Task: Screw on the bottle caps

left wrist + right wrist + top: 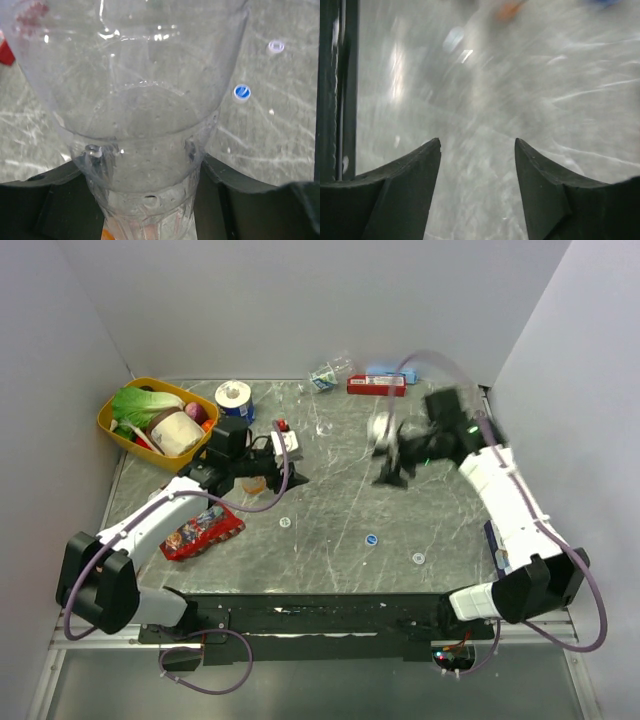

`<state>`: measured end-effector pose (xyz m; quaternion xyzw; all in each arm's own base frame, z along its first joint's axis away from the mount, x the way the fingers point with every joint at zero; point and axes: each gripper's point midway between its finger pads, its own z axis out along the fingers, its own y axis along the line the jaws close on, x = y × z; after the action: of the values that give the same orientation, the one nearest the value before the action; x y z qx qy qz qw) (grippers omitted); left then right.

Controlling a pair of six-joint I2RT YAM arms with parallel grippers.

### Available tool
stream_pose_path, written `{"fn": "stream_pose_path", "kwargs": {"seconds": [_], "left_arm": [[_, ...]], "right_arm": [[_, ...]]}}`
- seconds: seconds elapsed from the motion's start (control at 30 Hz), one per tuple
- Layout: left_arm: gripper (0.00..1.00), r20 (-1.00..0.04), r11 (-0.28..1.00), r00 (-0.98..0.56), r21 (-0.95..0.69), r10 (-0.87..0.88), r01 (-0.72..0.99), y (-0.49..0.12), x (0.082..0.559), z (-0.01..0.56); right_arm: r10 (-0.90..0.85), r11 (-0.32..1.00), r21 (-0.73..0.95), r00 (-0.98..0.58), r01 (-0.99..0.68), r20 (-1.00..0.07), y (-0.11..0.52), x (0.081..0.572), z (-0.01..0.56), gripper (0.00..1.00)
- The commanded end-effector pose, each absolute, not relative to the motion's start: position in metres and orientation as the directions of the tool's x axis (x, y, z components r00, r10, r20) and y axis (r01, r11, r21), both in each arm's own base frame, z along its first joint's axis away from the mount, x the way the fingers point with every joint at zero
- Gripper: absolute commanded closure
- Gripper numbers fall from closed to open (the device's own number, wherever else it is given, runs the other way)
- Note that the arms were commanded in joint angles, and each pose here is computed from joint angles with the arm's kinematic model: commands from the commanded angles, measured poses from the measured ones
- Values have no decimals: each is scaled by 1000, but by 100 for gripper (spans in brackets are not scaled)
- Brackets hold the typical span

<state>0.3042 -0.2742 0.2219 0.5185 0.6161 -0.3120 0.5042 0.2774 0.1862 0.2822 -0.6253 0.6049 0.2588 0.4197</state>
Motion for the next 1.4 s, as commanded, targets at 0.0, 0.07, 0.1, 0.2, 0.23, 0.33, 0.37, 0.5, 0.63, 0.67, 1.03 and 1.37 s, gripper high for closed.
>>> {"fn": "stream_pose_path", "kwargs": {"seconds": [0.0,0.07,0.1,0.2,0.23,0.33,0.37,0.5,0.63,0.67,1.03,1.37], "left_arm": [[99,-927,272,104,210,360,939,-262,295,223],[99,-927,284,106,217,360,934,-261,294,226],[99,-926,295,111,227,362,928,-259,294,230],[99,-925,319,104,230,365,920,-253,292,234],[99,-927,331,102,229,361,915,-252,291,237],[99,-929,358,100,234,356,904,-247,288,239],[99,-929,361,97,233,357,903,-246,287,237],[99,-932,386,91,233,350,893,-242,286,240],[99,-935,404,81,227,346,886,-240,285,239],[98,-934,406,79,227,348,885,-239,285,239],[99,-930,418,71,229,361,879,-237,287,237],[99,-930,416,69,227,361,880,-237,289,234]], "right_arm": [[-721,-326,-237,403,-915,-564,155,224,162,35],[-700,-439,-288,525,-851,-484,155,215,129,35],[-687,-478,-298,563,-826,-459,155,211,120,35],[-642,-560,-320,644,-764,-416,161,208,100,36],[-635,-572,-317,653,-757,-413,163,207,97,36],[-622,-598,-305,670,-741,-406,171,212,89,38],[-625,-600,-297,667,-743,-406,173,216,84,38],[-626,-622,-254,665,-741,-407,176,221,72,41],[-609,-656,-224,681,-721,-407,177,222,61,42],[-606,-662,-219,684,-717,-406,178,222,60,42],[-608,-688,-156,681,-709,-408,185,224,40,44],[-617,-698,-111,674,-707,-406,175,214,32,46]]}}
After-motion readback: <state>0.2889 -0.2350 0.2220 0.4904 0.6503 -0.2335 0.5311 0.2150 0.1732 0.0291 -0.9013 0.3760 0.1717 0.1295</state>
